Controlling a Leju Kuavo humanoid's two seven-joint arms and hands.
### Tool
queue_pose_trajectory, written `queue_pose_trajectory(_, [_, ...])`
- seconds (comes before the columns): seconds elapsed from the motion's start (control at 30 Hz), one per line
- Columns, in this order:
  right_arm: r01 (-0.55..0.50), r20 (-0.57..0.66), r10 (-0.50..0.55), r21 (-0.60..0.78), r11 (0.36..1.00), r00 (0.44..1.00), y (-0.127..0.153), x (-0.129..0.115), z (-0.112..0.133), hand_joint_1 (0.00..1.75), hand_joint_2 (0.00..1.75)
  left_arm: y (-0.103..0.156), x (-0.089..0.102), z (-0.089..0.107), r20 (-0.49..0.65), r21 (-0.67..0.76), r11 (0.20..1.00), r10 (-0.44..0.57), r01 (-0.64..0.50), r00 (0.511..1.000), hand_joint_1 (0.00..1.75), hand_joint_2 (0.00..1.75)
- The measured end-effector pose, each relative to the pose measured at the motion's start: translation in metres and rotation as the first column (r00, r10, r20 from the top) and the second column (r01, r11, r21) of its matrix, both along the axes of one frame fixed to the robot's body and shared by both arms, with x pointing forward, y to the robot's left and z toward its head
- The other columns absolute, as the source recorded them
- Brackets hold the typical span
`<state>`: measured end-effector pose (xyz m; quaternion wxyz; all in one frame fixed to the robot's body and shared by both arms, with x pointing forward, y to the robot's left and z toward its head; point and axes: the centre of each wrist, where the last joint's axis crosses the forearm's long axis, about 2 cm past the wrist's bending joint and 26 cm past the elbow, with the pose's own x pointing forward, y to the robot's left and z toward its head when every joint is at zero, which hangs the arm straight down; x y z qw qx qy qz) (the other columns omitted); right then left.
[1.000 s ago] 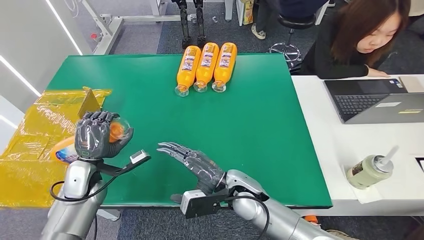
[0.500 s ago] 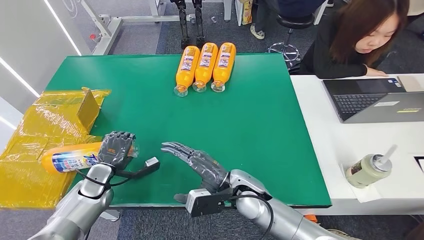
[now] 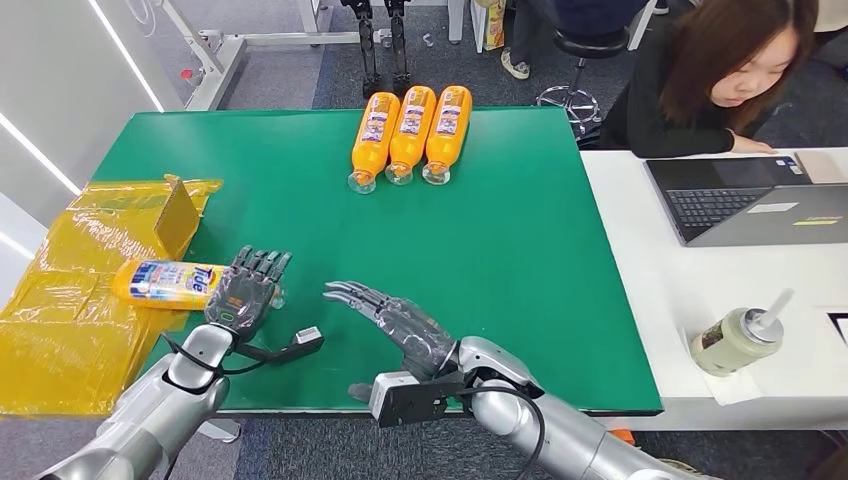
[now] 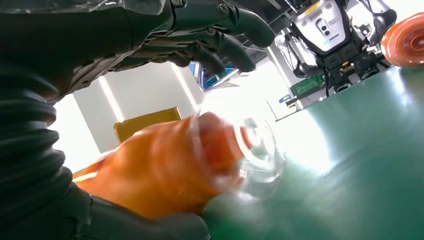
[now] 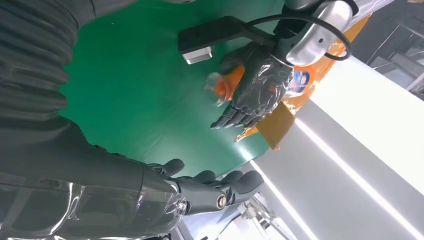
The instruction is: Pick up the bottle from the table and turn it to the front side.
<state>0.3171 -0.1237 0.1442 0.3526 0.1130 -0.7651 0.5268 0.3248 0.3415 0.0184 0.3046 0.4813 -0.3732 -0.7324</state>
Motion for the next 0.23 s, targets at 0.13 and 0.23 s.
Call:
queue_pose_trajectory(0.13, [0.004, 0.003, -0.004, 0.002, 1.0, 1.0, -0.0001, 0.0, 0.0, 0.0, 1.75, -0.0003, 0.0006, 0.0007, 0.009, -0.013, 1.0, -0.009, 0.009, 1.0, 0.0, 1.75])
queue_pose_trajectory(0.23, [0.009, 0.005, -0.009, 0.004, 1.0, 1.0, -0.0001, -0.0004, -0.0004, 0.0, 1.75, -0.0006, 0.0002, 0.0009, 0.026, -0.036, 0.999, -0.024, 0.025, 0.999, 0.0, 1.75])
